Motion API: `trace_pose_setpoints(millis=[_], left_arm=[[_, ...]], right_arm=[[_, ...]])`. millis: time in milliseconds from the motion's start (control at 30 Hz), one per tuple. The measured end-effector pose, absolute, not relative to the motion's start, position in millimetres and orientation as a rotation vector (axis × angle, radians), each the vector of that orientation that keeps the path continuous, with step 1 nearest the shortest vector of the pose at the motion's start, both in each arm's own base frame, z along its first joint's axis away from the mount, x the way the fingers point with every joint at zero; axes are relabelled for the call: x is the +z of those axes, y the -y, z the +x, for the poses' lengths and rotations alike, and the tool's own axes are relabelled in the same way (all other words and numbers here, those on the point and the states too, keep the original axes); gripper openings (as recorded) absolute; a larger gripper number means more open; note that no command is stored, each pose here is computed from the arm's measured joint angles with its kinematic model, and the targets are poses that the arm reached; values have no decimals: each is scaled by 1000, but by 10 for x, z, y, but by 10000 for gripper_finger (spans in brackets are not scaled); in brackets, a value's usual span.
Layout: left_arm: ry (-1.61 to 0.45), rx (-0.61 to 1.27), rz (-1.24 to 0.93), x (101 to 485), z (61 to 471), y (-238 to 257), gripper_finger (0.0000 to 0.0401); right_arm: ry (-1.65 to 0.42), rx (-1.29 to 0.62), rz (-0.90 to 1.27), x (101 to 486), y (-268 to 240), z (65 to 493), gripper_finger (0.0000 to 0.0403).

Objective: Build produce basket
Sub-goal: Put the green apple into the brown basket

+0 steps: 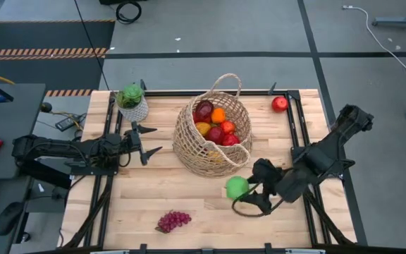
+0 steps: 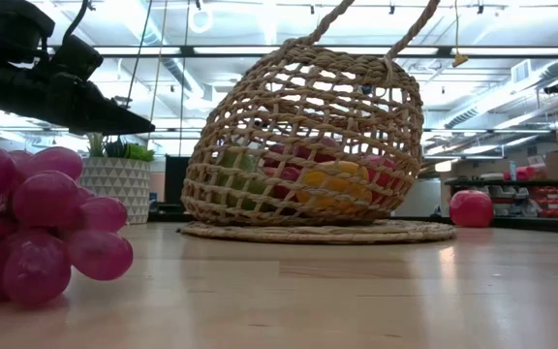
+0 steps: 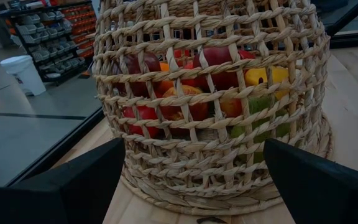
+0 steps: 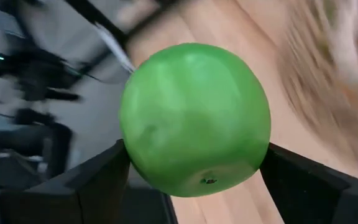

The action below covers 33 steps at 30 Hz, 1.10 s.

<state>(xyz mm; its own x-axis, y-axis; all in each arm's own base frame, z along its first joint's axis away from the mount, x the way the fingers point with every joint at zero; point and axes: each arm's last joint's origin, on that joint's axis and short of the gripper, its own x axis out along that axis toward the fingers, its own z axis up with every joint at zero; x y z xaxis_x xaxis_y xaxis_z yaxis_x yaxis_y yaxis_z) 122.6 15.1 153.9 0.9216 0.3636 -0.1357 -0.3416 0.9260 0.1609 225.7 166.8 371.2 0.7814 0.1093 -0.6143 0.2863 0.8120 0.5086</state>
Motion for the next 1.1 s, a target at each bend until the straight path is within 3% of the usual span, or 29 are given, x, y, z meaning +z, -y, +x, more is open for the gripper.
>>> trace_pose_setpoints(millis=[233, 400, 900, 1100], left_arm=[[-164, 363, 135, 1540, 1227, -150, 390], [-165, 363, 135, 1540, 1226, -151, 390], [-164, 363, 135, 1540, 1227, -150, 390], [-164, 363, 135, 1540, 1226, -150, 390]], right_arm=[[-294, 128, 494, 4239, -1491, 2294, 345], [-129, 168, 362, 4468, -1342, 2229, 345], [-98, 166, 213, 4514, -1174, 2249, 345], [-53, 40, -160, 4498, -1179, 2335, 345]])
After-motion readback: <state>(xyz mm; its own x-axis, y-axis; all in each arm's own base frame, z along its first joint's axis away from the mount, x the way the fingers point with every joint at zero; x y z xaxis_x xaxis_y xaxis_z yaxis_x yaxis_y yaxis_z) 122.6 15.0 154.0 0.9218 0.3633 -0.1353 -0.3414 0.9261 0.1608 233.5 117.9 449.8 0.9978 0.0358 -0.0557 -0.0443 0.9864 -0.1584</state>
